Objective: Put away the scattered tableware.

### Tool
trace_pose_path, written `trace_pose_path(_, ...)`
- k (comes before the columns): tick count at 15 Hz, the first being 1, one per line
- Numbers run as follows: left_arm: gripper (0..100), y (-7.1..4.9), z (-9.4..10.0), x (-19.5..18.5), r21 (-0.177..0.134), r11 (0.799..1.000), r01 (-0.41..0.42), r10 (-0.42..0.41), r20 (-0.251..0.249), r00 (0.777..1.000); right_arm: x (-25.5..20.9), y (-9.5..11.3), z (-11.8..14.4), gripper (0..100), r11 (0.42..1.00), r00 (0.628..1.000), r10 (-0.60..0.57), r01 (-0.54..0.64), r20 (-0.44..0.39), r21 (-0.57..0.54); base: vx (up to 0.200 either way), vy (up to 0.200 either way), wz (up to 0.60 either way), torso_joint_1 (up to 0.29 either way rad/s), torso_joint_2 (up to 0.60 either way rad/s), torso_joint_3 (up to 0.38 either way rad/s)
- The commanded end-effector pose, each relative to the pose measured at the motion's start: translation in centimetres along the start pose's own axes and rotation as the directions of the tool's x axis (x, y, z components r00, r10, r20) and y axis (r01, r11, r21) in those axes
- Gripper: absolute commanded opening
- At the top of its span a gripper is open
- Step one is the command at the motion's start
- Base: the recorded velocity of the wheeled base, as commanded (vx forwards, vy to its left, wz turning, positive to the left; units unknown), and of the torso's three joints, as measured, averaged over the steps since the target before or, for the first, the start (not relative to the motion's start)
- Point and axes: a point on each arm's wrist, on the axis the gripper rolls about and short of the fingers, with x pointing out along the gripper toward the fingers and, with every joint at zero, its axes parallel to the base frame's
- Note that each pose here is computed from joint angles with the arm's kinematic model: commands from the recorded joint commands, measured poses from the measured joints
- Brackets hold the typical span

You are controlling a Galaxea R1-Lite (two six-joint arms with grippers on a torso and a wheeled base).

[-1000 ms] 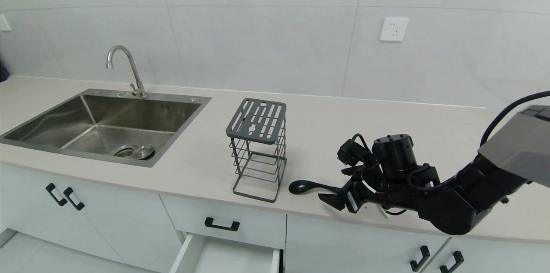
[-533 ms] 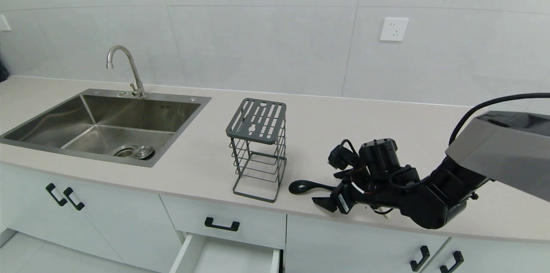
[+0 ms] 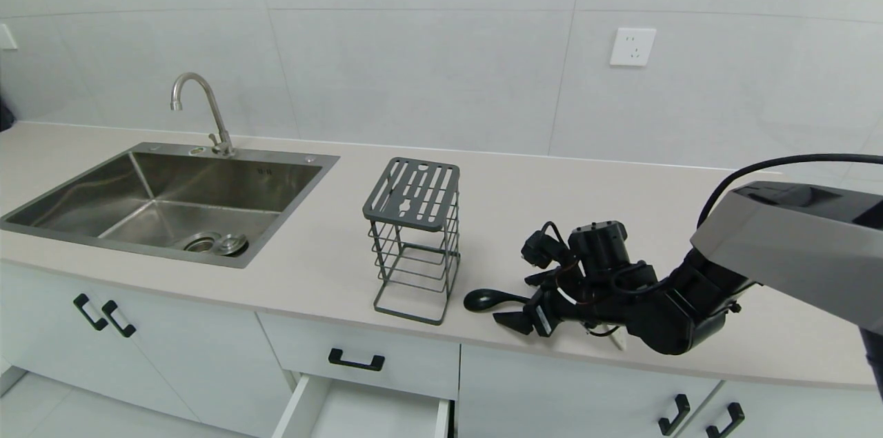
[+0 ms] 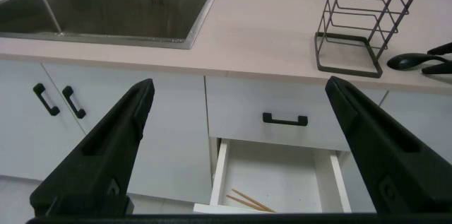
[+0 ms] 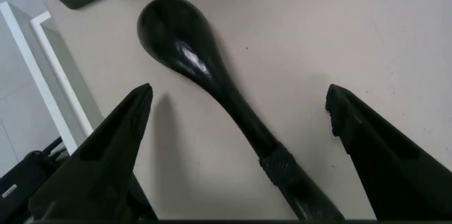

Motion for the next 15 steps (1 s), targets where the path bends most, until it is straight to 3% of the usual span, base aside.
trace_pose_path(1, 100, 0.0, 0.0, 0.0, 0.0, 1.0, 0.0, 0.0, -0.001, 1.0, 0.4, 0.0, -0.5, 0, 1.0, 1.0, 0.004, -0.004, -0.013, 0.002, 0.0, 0.0, 0.0, 0.0, 0.0, 0.0)
trace_pose_path(7, 100, 0.0, 0.0, 0.0, 0.0, 1.0, 0.0, 0.0, -0.001, 1.0, 0.0, 0.4, -1.3, 0, 1.0, 0.999, -0.008, 0.007, -0.046, -0.013, 0.0, 0.0, 0.0, 0.0, 0.0, 0.0)
trace_pose_path(15, 100, 0.0, 0.0, 0.0, 0.0, 1.0, 0.0, 0.0, -0.001, 1.0, -7.6, 2.8, 1.3, 0, 0.996, 0.999, -0.025, 0.028, 0.047, -0.08, 0.0, 0.0, 0.0, 0.0, 0.0, 0.0)
